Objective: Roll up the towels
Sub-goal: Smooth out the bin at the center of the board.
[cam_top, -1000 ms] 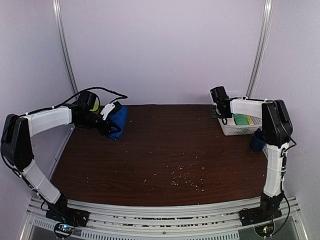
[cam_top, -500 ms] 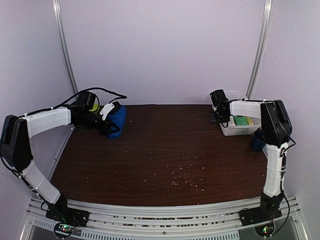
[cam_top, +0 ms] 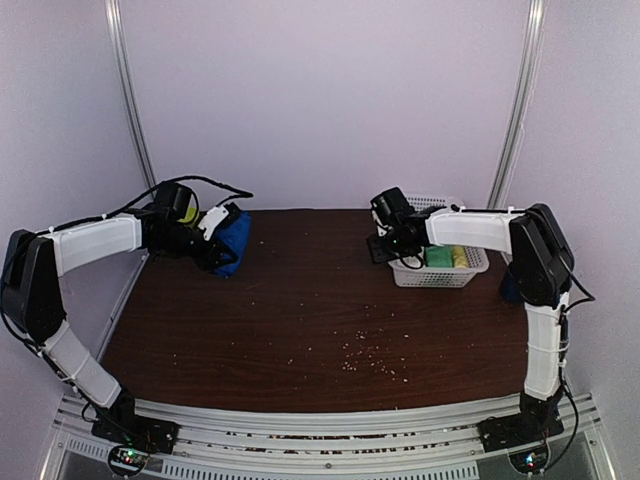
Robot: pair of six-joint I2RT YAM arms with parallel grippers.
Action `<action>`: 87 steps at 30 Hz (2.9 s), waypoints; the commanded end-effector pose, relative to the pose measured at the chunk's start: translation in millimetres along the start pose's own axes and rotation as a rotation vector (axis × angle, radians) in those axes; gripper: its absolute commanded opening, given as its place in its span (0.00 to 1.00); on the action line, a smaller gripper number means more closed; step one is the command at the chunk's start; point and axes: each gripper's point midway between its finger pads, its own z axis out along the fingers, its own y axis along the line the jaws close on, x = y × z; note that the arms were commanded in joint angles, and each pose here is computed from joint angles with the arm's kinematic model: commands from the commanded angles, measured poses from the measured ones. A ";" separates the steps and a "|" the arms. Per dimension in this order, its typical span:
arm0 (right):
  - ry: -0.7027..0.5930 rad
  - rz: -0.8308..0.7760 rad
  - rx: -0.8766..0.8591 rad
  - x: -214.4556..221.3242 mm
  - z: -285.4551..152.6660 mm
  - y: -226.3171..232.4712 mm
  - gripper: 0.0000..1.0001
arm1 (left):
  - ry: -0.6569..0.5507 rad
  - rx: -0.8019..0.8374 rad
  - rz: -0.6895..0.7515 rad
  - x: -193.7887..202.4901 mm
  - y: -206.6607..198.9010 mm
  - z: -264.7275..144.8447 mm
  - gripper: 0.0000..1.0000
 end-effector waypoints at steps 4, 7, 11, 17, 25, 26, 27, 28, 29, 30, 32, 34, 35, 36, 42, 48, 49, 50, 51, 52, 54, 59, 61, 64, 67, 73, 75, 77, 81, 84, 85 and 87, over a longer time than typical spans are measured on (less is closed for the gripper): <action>-0.073 0.022 -0.277 -17.3 -26.2 130.8 0.65 | -0.027 -0.115 -0.007 -12.5 25.8 -3.9 0.00; -0.122 0.053 -0.388 -29.2 -47.8 183.1 0.70 | -0.013 -0.140 -0.022 -12.5 36.1 -4.1 0.00; -0.144 0.071 -0.594 -44.3 -74.3 251.7 0.74 | -0.019 -0.161 -0.019 -18.7 44.9 -8.6 0.00; -0.208 0.079 -0.715 -64.7 -106.6 270.6 0.75 | -0.049 -0.200 0.003 -40.4 54.5 -23.8 0.00; -0.353 0.175 -0.428 -81.0 -144.7 136.1 0.77 | -0.039 -0.096 -0.052 -86.1 43.5 -16.9 0.00; -0.366 0.187 -0.385 -80.1 -148.0 116.5 0.78 | -0.027 -0.096 -0.050 -91.9 38.9 -11.8 0.00; -0.377 0.200 -0.340 -78.8 -149.8 96.8 0.78 | -0.011 -0.097 -0.042 -96.5 32.7 -4.5 0.00; -0.382 0.213 -0.301 -75.5 -150.7 77.9 0.78 | 0.008 -0.101 -0.035 -99.8 27.3 3.5 0.00; -0.381 0.229 -0.262 -70.9 -148.8 59.1 0.78 | 0.024 -0.096 -0.029 -103.7 19.0 11.2 0.00; -0.386 0.244 -0.231 -67.9 -149.3 42.3 0.78 | 0.040 -0.091 -0.022 -107.4 11.8 19.0 0.00; -0.385 0.266 -0.177 -57.8 -148.6 15.9 0.78 | 0.068 -0.048 -0.020 -114.6 -7.0 35.0 0.00; -0.385 0.279 -0.139 -47.0 -148.5 -0.4 0.79 | 0.081 0.006 -0.034 -127.4 -22.9 47.1 0.00; -0.384 0.281 -0.129 -43.0 -148.5 -5.0 0.79 | 0.101 0.031 -0.051 -128.8 -29.5 54.7 0.00; -0.379 0.282 -0.124 -38.9 -147.6 -7.8 0.79 | 0.134 0.042 -0.065 -127.4 -36.6 67.0 0.00; -0.361 0.283 -0.119 -25.3 -140.5 -11.6 0.79 | 0.199 -0.087 -0.130 -126.8 -41.4 95.2 0.00; -0.356 0.284 -0.132 -18.4 -135.6 -9.8 0.79 | 0.136 -0.017 -0.179 -150.3 -51.8 100.5 0.00; -0.354 0.283 -0.130 -16.8 -135.0 -10.1 0.79 | 0.118 0.011 -0.180 -156.5 -57.3 99.2 0.00; -0.351 0.282 -0.132 -14.7 -134.0 -9.6 0.79 | 0.098 0.036 -0.187 -162.2 -61.0 97.5 0.00; -0.350 0.282 -0.132 -13.3 -133.3 -10.0 0.79 | 0.083 0.057 -0.196 -166.6 -65.0 96.2 0.00; -0.350 0.282 -0.131 -12.6 -133.0 -10.4 0.79 | 0.070 0.089 -0.203 -170.1 -70.9 95.6 0.00; -0.342 0.282 -0.103 -8.4 -129.9 -14.8 0.79 | 0.058 0.150 -0.225 -172.7 -80.7 97.7 0.00; -0.362 0.313 -0.010 -2.5 -124.9 -34.3 0.80 | 0.072 0.167 -0.222 -166.8 -97.8 118.1 0.00; -0.368 0.335 0.006 -2.4 -120.9 -40.2 0.81 | 0.084 0.154 -0.215 -162.3 -102.3 129.9 0.00; -0.382 0.366 0.027 -5.4 -114.6 -48.5 0.81 | 0.099 0.108 -0.205 -155.7 -102.1 147.5 0.00; -0.384 0.389 0.042 -11.3 -104.9 -55.8 0.81 | 0.121 0.043 -0.196 -146.6 -95.2 163.7 0.00; -0.362 0.437 0.048 -18.7 -72.6 -67.0 0.77 | 0.186 -0.033 -0.195 -120.9 -85.2 185.4 0.00; -0.341 0.431 0.034 -18.0 -57.2 -61.5 0.74 | 0.202 -0.060 -0.188 -115.0 -81.2 187.2 0.00; -0.308 0.422 0.014 -14.6 -42.9 -53.8 0.68 | 0.218 -0.082 -0.179 -110.5 -77.7 186.2 0.00; -0.263 0.413 -0.042 -7.5 -26.8 -38.6 0.57 | 0.261 -0.128 -0.157 -96.1 -71.2 180.7 0.00; -0.246 0.400 -0.068 -0.1 -24.6 -27.5 0.48 | 0.301 -0.145 -0.146 -81.9 -69.0 179.6 0.00; -0.242 0.394 -0.076 2.4 -25.3 -22.5 0.45 | 0.314 -0.147 -0.142 -77.1 -69.5 180.1 0.00; -0.239 0.382 -0.095 5.7 -29.2 -10.6 0.42 | 0.331 -0.155 -0.137 -70.5 -68.4 179.5 0.00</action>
